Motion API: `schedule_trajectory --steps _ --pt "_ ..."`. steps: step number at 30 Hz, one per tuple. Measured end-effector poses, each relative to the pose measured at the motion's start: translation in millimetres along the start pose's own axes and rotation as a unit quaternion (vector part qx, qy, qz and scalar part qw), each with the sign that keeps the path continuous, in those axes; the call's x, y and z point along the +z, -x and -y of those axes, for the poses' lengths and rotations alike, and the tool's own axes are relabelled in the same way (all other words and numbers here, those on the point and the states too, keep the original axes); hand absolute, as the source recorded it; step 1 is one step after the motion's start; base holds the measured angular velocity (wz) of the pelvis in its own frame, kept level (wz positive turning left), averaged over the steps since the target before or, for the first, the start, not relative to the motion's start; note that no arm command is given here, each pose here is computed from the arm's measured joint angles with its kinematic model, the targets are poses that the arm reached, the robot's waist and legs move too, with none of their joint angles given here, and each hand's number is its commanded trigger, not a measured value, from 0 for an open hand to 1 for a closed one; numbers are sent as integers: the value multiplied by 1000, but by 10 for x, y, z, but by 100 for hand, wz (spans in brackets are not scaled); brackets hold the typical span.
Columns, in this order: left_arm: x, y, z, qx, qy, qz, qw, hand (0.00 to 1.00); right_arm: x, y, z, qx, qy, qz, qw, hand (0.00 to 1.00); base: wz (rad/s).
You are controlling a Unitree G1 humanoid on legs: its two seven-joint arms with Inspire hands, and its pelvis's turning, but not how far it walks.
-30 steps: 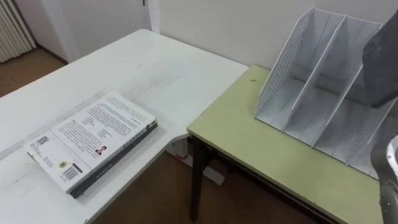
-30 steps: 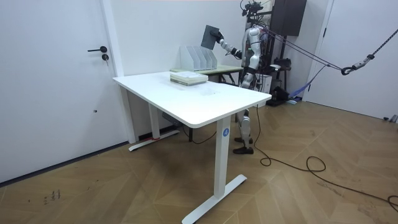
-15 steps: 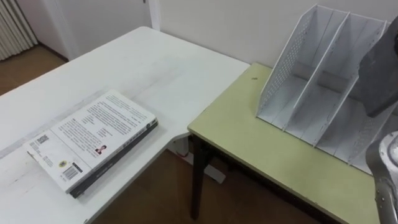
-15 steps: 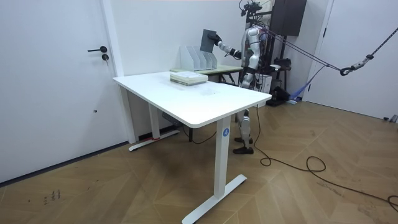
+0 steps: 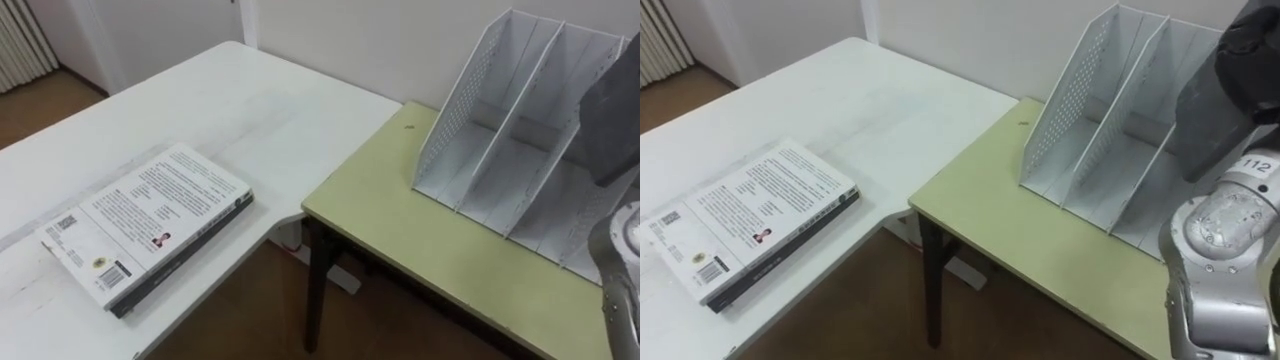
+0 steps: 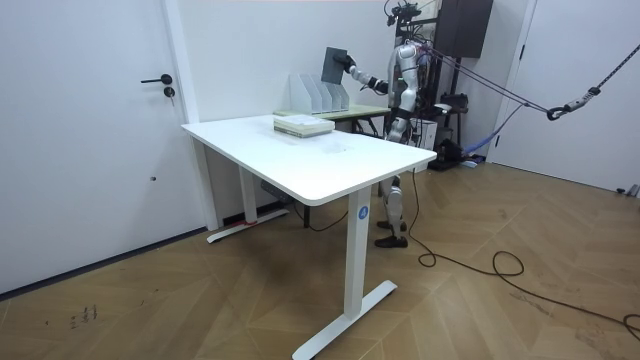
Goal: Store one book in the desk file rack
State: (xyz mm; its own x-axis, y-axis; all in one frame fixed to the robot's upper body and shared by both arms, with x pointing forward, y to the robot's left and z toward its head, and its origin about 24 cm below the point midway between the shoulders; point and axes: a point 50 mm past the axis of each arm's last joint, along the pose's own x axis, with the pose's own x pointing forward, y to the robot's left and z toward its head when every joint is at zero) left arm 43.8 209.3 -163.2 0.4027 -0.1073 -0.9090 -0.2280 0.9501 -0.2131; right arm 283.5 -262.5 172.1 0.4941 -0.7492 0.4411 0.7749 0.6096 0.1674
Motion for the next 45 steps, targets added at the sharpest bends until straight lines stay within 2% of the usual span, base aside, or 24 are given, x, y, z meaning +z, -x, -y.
schedule_trajectory --steps 3,11,45 --pt "-2 1 -2 0 1 -1 1000 0 -9 -11 3 -1 4 -3 1000 100 1" --pt "9 -1 -14 2 8 -4 1000 0 10 -245 -37 -9 32 7 999 100 0" --pt "-4 5 -38 6 12 -13 1000 0 44 -313 4 -18 42 13 999 100 1"
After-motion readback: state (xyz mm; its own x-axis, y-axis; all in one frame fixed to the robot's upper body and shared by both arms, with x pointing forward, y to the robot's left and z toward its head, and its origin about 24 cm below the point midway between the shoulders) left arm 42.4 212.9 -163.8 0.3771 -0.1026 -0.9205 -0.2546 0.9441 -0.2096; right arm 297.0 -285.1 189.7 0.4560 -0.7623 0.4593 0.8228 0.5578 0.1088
